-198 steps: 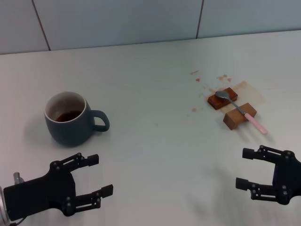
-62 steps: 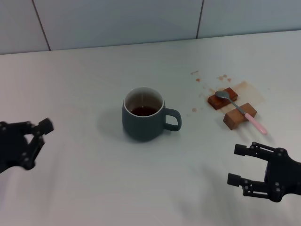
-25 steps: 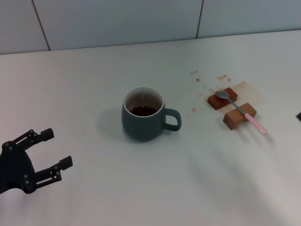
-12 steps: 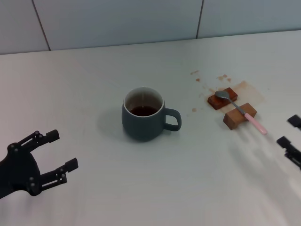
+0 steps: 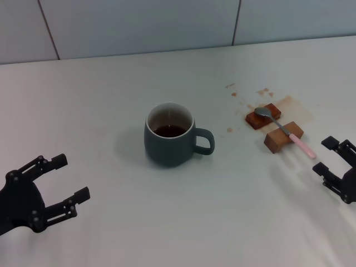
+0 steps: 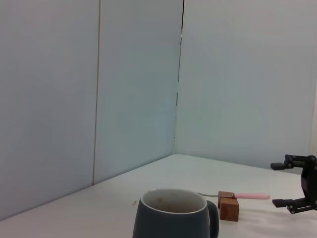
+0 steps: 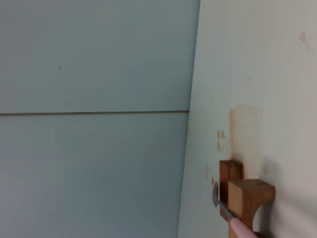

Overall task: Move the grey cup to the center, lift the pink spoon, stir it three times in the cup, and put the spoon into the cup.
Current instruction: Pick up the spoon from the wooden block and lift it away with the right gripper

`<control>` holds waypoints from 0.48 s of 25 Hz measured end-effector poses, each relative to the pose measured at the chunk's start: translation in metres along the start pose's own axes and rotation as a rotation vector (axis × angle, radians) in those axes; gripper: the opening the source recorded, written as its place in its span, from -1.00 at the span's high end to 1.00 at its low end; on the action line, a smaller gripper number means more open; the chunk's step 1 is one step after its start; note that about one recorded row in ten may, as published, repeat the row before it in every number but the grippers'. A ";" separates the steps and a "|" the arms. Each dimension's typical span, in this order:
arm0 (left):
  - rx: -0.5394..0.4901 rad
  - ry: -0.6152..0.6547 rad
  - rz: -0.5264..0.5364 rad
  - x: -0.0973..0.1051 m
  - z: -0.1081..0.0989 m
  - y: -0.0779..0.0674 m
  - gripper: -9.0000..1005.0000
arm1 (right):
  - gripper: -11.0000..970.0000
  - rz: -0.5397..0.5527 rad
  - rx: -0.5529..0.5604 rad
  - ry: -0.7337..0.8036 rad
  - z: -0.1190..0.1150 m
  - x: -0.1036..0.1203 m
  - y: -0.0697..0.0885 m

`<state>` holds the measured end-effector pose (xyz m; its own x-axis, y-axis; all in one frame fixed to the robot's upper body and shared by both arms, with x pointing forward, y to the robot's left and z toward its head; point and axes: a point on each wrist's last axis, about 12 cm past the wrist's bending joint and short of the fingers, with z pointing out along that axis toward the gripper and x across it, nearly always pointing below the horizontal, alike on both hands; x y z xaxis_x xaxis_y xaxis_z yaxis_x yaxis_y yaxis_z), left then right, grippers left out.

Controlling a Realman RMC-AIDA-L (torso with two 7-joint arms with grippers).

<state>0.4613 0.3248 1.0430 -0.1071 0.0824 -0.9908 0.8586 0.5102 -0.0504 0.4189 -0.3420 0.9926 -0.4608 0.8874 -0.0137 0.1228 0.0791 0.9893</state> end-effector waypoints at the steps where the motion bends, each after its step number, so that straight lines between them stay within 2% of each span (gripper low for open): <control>1: 0.000 0.000 0.000 0.000 0.000 0.000 -0.71 | -0.67 -0.001 0.005 0.002 0.001 0.000 0.000; 12: -0.013 -0.014 -0.002 -0.001 0.000 0.001 -0.71 | -0.63 -0.009 0.027 0.025 0.018 -0.002 0.002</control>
<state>0.4617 0.3253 1.0437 -0.1013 0.0696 -0.9924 0.8517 0.5217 -0.0503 0.4360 -0.3356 0.9922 -0.4841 0.8748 -0.0190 0.1417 0.0998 0.9849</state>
